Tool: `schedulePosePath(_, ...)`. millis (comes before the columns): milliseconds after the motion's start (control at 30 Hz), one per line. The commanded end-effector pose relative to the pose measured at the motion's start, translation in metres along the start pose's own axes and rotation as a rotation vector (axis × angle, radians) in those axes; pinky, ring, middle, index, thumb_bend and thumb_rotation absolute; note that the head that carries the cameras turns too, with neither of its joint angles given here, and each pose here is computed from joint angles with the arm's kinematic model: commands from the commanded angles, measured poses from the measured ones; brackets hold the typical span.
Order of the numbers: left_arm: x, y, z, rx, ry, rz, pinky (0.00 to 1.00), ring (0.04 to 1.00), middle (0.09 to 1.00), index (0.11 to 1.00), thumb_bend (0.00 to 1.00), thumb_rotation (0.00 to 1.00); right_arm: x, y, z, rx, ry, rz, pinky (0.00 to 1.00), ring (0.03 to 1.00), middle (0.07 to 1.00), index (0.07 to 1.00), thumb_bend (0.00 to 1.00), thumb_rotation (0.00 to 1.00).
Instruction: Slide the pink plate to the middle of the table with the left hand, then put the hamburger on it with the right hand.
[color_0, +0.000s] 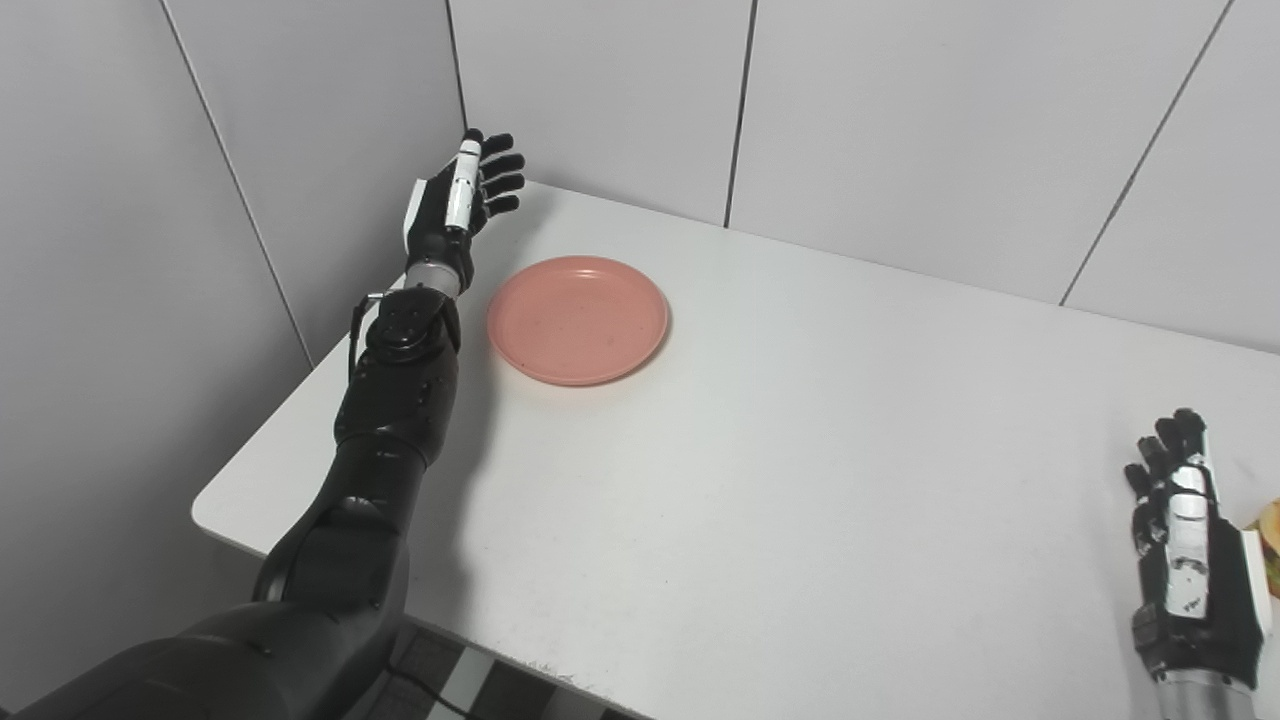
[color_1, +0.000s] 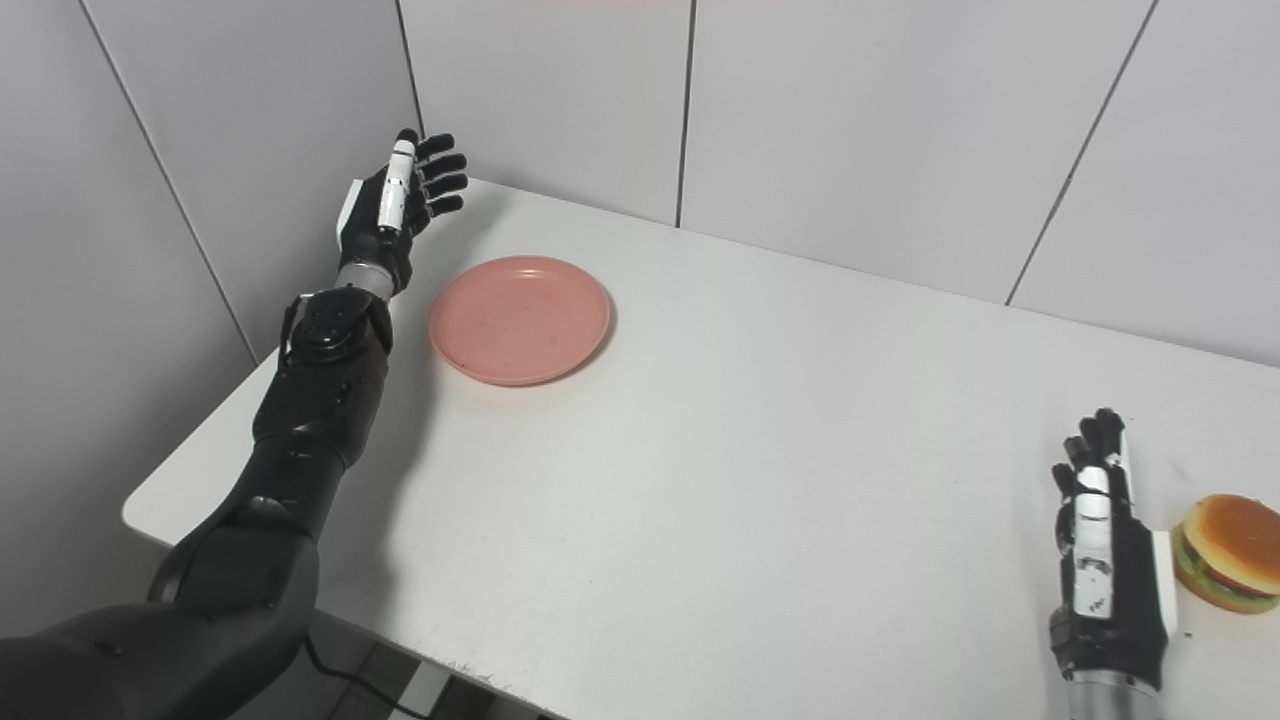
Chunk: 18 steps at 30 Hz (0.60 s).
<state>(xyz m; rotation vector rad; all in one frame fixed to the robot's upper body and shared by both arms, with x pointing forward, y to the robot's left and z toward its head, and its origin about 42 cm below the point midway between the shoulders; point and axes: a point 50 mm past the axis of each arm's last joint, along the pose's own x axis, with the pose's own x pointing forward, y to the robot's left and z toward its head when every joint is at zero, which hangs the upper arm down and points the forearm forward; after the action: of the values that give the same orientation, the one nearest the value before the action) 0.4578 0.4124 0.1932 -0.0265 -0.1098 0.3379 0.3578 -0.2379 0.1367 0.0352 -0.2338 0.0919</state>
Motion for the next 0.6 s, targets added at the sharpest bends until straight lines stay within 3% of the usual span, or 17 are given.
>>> schedulePosePath(0, 0.016, 0.006, 0.037, 0.019, -0.13, -0.009, 0.82, 0.802, 0.771, 0.749, 0.5, 1.0, -0.003, 0.001, -0.001, 0.003, -0.001, 0.0, 1.0, 0.995, 1.0, 1.0, 0.5, 0.96)
schedulePosePath(267, 0.012, -0.001, 0.023, 0.0, -0.066, 0.024, 0.73, 0.764, 0.747, 0.724, 0.45, 1.0, -0.004, 0.001, 0.002, 0.013, 0.0, 0.001, 1.0, 0.998, 1.0, 1.0, 0.49, 0.95)
schedulePosePath(567, 0.001, -0.011, 0.005, 0.006, -0.025, -0.002, 0.78, 0.789, 0.766, 0.739, 0.44, 1.0, -0.003, 0.001, 0.003, -0.007, -0.004, 0.004, 1.0, 0.994, 1.0, 1.0, 0.47, 0.97)
